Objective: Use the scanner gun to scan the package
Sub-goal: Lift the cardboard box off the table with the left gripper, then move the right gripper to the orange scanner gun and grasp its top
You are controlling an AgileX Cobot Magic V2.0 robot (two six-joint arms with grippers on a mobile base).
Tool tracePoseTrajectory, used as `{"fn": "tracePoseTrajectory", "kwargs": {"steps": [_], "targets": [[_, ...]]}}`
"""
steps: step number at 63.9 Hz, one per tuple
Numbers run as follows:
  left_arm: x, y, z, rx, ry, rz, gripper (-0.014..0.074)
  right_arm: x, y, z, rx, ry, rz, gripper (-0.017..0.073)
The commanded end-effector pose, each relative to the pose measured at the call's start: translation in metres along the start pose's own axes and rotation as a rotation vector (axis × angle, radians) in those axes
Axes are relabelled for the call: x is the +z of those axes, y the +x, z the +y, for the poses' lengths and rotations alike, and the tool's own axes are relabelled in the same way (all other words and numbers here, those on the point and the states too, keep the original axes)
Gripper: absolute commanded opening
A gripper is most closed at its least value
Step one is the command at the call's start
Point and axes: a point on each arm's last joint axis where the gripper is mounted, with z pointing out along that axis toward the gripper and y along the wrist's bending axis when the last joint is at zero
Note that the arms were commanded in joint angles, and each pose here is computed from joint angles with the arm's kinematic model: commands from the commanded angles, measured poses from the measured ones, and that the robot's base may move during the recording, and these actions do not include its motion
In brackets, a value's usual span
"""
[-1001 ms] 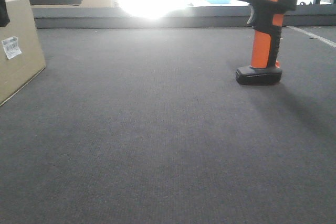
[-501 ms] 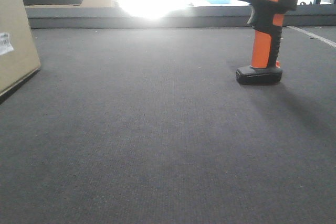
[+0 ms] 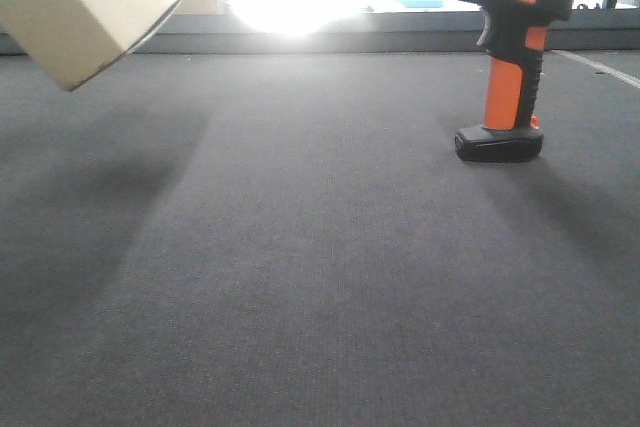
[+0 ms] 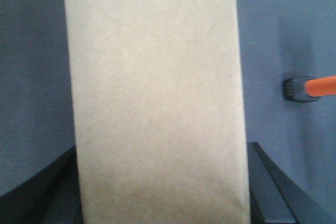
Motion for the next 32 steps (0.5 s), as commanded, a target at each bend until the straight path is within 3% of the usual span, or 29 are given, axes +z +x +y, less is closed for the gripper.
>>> {"fn": "tracePoseTrajectory", "kwargs": {"steps": [1, 14, 32], "targets": [[-0.007, -0.001, -0.007, -0.003, 0.041, -0.03, -0.0111, 0.005, 0.013, -0.003, 0.003, 0.007, -0.041, 0.0568], [-0.007, -0.001, -0.008, -0.004, 0.045, -0.03, -0.0111, 0.022, 0.043, -0.01, -0.002, 0.032, -0.125, 0.0568], [-0.007, -0.001, -0.009, -0.01, 0.062, -0.03, -0.0111, 0.059, 0.059, -0.007, -0.015, 0.022, -0.14, 0.0568]]}}
